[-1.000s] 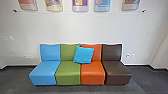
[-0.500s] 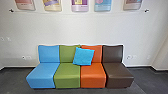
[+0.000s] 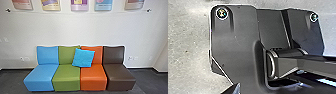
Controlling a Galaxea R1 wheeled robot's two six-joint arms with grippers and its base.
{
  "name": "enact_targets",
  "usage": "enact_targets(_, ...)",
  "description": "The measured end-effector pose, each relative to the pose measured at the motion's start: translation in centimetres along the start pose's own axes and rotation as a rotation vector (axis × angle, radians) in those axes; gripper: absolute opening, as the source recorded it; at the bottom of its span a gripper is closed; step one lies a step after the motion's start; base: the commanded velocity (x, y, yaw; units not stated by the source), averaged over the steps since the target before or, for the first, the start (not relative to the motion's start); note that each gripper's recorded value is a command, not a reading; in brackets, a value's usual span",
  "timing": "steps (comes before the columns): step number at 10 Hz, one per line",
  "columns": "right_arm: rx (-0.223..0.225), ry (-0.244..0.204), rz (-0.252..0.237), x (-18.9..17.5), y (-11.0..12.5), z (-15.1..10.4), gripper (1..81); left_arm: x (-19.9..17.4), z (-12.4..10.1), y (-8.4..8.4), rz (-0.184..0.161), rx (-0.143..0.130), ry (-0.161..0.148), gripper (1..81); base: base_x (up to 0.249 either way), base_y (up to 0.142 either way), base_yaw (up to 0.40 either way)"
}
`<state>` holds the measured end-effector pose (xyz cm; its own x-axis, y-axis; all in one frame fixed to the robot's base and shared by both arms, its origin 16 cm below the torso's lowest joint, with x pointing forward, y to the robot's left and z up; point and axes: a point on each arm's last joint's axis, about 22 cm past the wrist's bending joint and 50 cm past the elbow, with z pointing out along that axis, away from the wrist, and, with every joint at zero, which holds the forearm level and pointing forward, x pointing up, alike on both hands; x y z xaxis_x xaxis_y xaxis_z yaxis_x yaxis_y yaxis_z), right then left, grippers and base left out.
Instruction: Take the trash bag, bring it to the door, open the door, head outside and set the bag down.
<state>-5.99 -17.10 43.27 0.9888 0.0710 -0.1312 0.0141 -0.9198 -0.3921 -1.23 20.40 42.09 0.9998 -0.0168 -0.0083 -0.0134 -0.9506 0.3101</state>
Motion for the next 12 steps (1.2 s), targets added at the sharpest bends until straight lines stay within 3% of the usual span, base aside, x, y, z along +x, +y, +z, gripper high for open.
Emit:
enact_targets(3,0.014,0.005,-0.003,0.5,-0.2,-0.3,81.1,-0.1,0.0,0.2,-0.006,-0.006,-0.001,81.1,0.0,0.0,0.0)
enact_targets(5,0.065,-0.004,-0.005,-0.2,-1.5,-0.8,81.1,-0.4,-0.3,0.8,-0.009,-0.037,-0.006,81.1,0.0,0.0,0.0)
enact_targets(7,0.12,0.003,-0.012,0.3,-2.1,-2.3,81.1,-0.3,-1.2,1.7,-0.01,-0.097,-0.003,81.1,0.0,0.0,0.0)
enact_targets(9,0.15,0.011,-0.016,0.7,-0.9,-4.8,81.1,0.7,-2.9,2.2,-0.013,-0.158,0.011,81.1,0.0,0.0,0.0)
enact_targets(11,0.176,0.016,-0.019,0.9,-0.2,-7.1,81.1,1.0,-5.1,-1.7,-0.043,-0.136,0.014,81.1,0.0,0.0,0.0)
enact_targets(12,0.21,0.024,-0.025,1.6,-0.5,-9.0,81.1,1.5,-6.5,-2.9,-0.074,-0.14,0.012,81.1,0.0,0.0,0.0)
